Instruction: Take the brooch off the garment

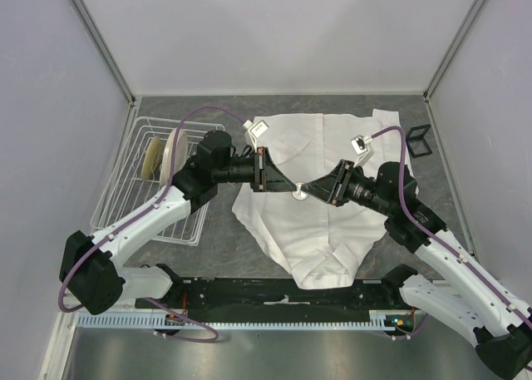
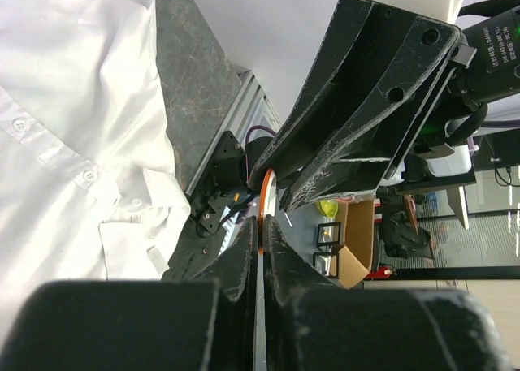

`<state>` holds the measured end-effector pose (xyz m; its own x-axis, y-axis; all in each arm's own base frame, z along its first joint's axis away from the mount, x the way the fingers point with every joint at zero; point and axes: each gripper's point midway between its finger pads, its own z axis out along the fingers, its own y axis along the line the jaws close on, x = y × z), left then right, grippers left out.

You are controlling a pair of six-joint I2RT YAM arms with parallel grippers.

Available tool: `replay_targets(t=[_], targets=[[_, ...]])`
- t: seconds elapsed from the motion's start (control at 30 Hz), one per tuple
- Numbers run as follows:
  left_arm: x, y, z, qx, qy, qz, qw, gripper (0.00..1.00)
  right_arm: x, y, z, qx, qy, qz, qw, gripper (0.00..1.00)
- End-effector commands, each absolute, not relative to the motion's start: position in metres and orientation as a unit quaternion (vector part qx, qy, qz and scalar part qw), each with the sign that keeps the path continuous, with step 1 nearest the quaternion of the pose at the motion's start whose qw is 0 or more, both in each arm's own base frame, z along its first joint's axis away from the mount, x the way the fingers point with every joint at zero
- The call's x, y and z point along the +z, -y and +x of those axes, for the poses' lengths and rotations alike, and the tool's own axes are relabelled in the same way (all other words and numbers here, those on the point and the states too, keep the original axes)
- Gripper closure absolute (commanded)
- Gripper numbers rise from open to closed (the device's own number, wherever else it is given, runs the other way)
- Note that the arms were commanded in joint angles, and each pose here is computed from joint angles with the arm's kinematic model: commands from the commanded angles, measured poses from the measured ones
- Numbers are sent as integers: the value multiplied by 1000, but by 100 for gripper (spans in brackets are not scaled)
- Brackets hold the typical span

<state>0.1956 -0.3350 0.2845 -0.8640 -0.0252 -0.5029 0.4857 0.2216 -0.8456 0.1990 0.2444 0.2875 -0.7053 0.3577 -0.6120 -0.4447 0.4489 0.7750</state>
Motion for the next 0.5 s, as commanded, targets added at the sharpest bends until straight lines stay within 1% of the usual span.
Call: replay_targets(t=[0.0, 0.07, 0.23, 0.47], targets=[[305, 339, 191, -621, -729, 183, 220, 98, 300, -249, 200, 537, -745, -47, 394, 70], [306, 339, 191, -622, -728, 184, 220, 98, 298, -250, 200, 536, -746, -49, 392, 72], [309, 341, 191, -626, -727, 182, 215, 98, 296, -251, 201, 536, -747, -51, 391, 74], [312, 345, 187, -647, -720, 172, 184, 98, 293, -253, 202, 539, -745, -55, 389, 76]])
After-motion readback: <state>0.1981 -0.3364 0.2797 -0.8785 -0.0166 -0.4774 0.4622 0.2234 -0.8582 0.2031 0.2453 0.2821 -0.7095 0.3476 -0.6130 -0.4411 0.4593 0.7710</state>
